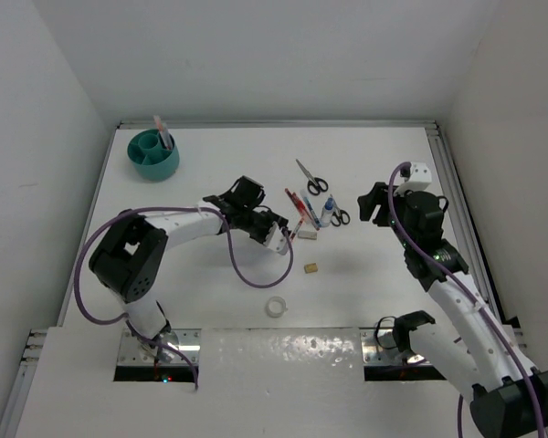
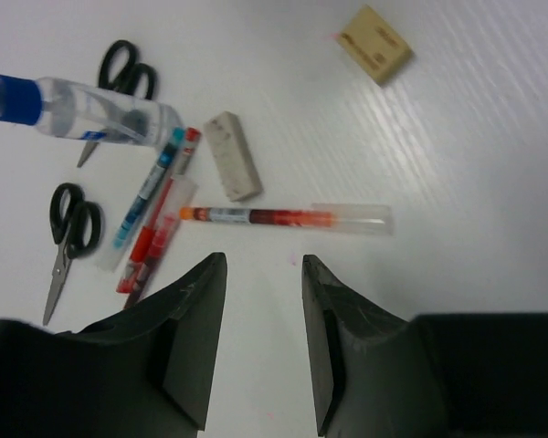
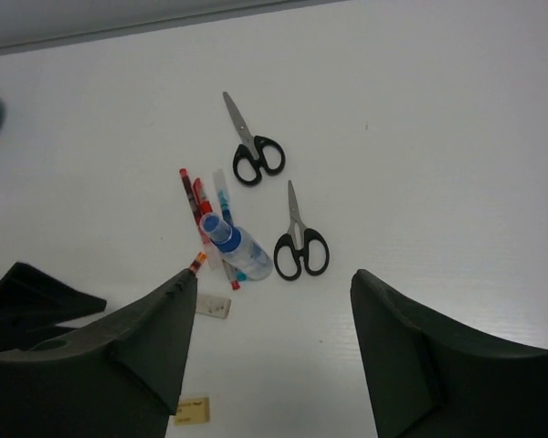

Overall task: Sort the stationery into containers
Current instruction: Pick up the pen from the center of the board.

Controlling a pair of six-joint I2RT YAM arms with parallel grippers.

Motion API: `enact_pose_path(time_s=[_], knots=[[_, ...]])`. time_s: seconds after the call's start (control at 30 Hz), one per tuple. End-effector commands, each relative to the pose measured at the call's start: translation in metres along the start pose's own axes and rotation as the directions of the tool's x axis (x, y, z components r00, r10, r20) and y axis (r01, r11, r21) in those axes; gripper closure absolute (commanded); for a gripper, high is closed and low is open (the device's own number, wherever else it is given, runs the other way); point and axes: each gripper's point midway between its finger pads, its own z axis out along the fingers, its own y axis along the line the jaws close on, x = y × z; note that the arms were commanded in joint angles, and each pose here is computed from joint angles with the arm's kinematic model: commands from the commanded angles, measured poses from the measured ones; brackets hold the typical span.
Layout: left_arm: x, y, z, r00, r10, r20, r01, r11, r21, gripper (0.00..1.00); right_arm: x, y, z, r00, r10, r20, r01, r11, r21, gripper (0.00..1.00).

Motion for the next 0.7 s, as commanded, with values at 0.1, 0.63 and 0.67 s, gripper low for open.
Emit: enact_pose_path(time_s=[0.1,0.63,0.67], knots=[[-0.029,0.053,-0.018,0.994,-0.023,0.111,0.042,0.984,-0.171,0.63,0.027,0.010,0.001,0.992,0.068,-0.102,-0.066,0.998,0.016,0.37],[0.007,0.032,0.015,0.447,-0.892,0.063,0.804,0.370,-0.465,0.65,0.039,-0.007,-0.004,0.996,0.035,-0.087,-0.026,0.995,0.095,0.36],[0.006,0.029,0.019,0.464,-0.884,0.048,0.795,0.392,-0.462,0.64,0.039,-0.008,-0.004,0.996,0.027,-0.086,-0.019,0.995,0.097,0.36]])
